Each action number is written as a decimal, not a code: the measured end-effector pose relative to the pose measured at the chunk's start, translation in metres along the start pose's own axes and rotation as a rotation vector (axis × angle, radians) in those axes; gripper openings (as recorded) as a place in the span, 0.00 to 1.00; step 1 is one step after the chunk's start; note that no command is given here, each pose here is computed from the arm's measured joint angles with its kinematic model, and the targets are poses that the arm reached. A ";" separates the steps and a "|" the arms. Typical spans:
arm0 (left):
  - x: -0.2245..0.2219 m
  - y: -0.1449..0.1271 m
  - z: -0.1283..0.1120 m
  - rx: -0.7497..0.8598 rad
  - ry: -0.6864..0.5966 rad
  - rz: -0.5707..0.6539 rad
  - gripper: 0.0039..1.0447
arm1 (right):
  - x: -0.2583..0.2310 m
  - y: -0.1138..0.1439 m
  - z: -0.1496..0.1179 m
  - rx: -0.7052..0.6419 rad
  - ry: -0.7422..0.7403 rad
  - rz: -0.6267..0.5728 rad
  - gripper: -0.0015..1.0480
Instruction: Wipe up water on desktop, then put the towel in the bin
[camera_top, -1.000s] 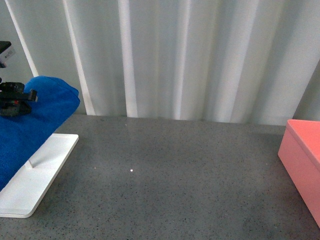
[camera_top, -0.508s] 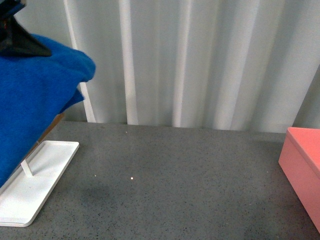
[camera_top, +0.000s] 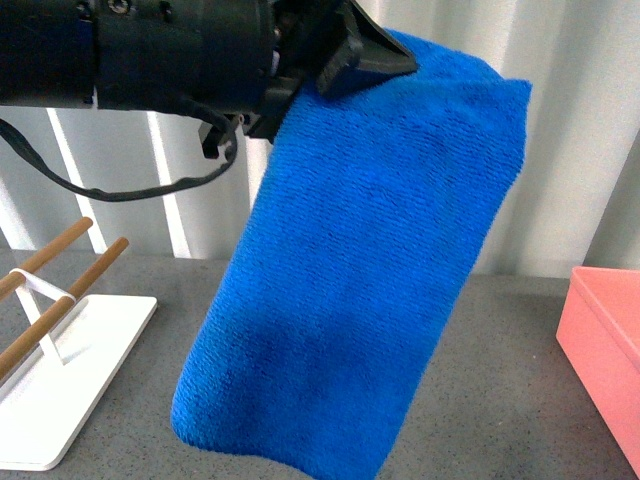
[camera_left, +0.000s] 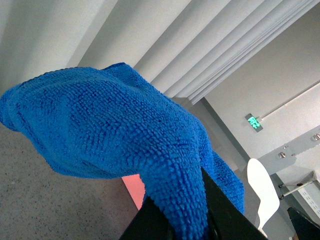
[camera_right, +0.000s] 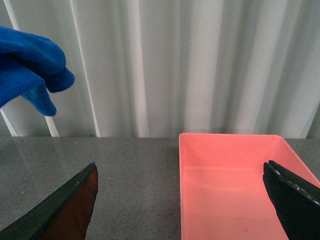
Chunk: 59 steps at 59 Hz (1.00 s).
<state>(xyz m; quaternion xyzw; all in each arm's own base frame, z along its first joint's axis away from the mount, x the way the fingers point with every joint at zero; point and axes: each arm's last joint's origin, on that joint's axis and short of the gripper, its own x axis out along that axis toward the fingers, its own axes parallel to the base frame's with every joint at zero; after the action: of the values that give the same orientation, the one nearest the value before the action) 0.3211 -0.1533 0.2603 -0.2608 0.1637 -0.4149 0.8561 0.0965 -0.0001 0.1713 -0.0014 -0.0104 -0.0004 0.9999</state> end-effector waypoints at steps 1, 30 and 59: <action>0.001 -0.001 -0.001 -0.002 0.006 0.001 0.04 | 0.000 0.000 0.000 0.000 0.000 0.000 0.93; 0.002 -0.001 -0.002 -0.004 0.006 0.012 0.04 | 0.071 0.012 0.004 0.152 0.354 0.654 0.93; 0.002 -0.001 -0.002 -0.004 0.006 0.013 0.04 | 0.145 0.048 -0.021 0.266 0.472 1.023 0.93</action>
<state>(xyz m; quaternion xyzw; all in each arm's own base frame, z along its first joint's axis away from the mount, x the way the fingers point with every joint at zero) 0.3210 -0.1564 0.2587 -0.2602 0.1687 -0.4100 0.8578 0.2420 0.0481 0.1528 0.1196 0.2150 0.4838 0.8399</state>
